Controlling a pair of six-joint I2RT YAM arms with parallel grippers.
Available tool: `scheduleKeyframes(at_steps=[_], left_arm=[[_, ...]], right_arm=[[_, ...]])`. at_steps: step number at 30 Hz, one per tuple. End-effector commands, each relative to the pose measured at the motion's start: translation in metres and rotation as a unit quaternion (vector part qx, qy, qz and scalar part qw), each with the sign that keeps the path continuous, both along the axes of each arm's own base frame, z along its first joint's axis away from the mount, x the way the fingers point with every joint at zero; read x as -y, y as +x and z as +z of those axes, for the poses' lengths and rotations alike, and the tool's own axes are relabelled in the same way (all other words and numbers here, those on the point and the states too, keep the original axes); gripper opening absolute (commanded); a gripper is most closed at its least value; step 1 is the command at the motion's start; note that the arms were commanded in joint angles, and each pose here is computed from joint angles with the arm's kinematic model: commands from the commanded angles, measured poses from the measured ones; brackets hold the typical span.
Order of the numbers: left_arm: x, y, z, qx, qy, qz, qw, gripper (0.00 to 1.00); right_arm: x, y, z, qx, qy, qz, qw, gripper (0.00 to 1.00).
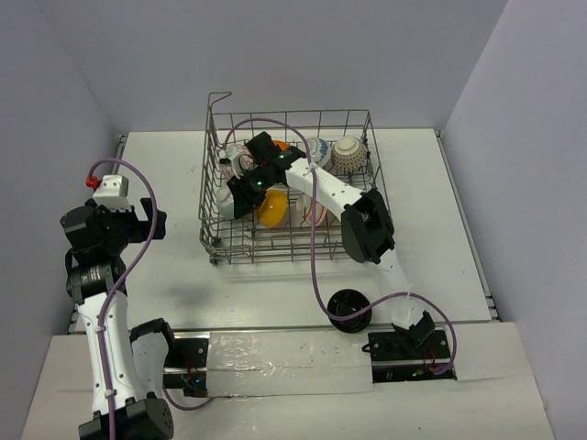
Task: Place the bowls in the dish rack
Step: Move the bowl to the dish rack.
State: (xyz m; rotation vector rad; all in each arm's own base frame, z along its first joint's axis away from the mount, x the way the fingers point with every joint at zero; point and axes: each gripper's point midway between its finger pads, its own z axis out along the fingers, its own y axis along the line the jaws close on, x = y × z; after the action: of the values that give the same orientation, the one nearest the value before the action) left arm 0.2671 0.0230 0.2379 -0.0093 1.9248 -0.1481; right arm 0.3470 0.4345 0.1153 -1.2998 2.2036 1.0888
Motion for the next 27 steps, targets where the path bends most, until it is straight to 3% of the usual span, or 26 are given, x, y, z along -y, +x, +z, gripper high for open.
scheduleKeyframes(at_steps=[1, 27], left_arm=[[0.002, 0.002, 0.010, 0.020, -0.002, -0.006, 1.000, 0.99], [0.003, 0.003, 0.011, 0.020, -0.003, -0.011, 1.000, 0.99]], right_arm=[[-0.007, 0.008, 0.012, 0.022, 0.008, -0.002, 1.000, 0.41], [-0.003, 0.044, 0.011, 0.036, 0.006, -0.057, 0.998, 0.45]])
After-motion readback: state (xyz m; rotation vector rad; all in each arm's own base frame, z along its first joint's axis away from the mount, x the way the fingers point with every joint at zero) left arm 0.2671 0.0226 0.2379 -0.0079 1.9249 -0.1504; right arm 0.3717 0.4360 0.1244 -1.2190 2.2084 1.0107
